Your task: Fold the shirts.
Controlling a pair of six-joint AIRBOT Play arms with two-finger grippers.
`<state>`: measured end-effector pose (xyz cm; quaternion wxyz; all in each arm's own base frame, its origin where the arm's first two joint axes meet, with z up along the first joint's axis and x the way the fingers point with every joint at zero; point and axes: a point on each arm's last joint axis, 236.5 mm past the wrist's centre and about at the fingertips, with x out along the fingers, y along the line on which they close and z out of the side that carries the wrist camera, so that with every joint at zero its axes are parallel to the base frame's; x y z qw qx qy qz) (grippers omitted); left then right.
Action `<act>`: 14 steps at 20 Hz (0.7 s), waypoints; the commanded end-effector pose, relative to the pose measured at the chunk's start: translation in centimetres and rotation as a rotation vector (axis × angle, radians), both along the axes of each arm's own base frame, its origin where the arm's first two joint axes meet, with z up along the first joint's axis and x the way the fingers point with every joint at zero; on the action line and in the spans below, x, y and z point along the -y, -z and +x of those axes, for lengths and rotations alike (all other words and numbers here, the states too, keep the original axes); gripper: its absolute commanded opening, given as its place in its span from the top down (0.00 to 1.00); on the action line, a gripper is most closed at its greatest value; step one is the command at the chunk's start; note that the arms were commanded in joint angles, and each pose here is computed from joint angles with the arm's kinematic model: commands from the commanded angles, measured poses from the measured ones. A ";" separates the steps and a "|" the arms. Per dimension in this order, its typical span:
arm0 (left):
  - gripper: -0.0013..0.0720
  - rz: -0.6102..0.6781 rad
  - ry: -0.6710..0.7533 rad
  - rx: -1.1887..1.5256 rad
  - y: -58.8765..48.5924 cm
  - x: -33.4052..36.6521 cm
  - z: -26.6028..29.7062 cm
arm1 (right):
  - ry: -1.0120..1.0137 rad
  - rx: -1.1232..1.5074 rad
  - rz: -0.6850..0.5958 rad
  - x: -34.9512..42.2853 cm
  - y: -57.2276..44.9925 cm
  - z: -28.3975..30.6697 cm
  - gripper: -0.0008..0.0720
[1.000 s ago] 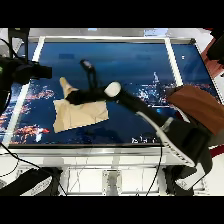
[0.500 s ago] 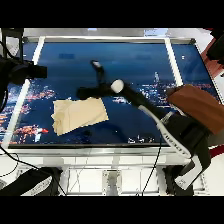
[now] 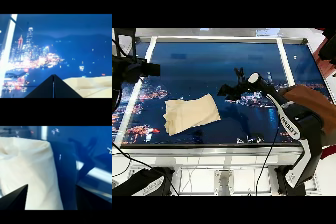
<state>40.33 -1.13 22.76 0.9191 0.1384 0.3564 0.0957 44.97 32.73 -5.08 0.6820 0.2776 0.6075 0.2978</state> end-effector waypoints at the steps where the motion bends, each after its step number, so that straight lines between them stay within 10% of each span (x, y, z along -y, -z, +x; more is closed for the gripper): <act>1: 0.96 0.005 0.000 -0.024 1.0 0.2 0.6 | -0.023 -0.110 0.121 -2.2 1.8 -1.5 0.05; 7: 0.96 0.011 0.000 -0.042 1.8 0.3 0.7 | -0.103 -0.153 0.220 -8.1 1.9 -5.1 0.07; 11: 0.96 0.009 0.001 -0.044 1.9 0.3 0.7 | -0.145 -0.205 0.199 -10.0 2.8 -7.8 0.30; 12: 0.96 0.008 0.001 -0.045 1.9 0.3 0.7 | -0.141 -0.234 0.195 -10.3 3.2 -8.3 0.41; 14: 0.96 0.010 -0.002 -0.050 2.0 0.2 0.6 | -0.139 -0.237 0.218 -10.7 2.9 -8.3 0.94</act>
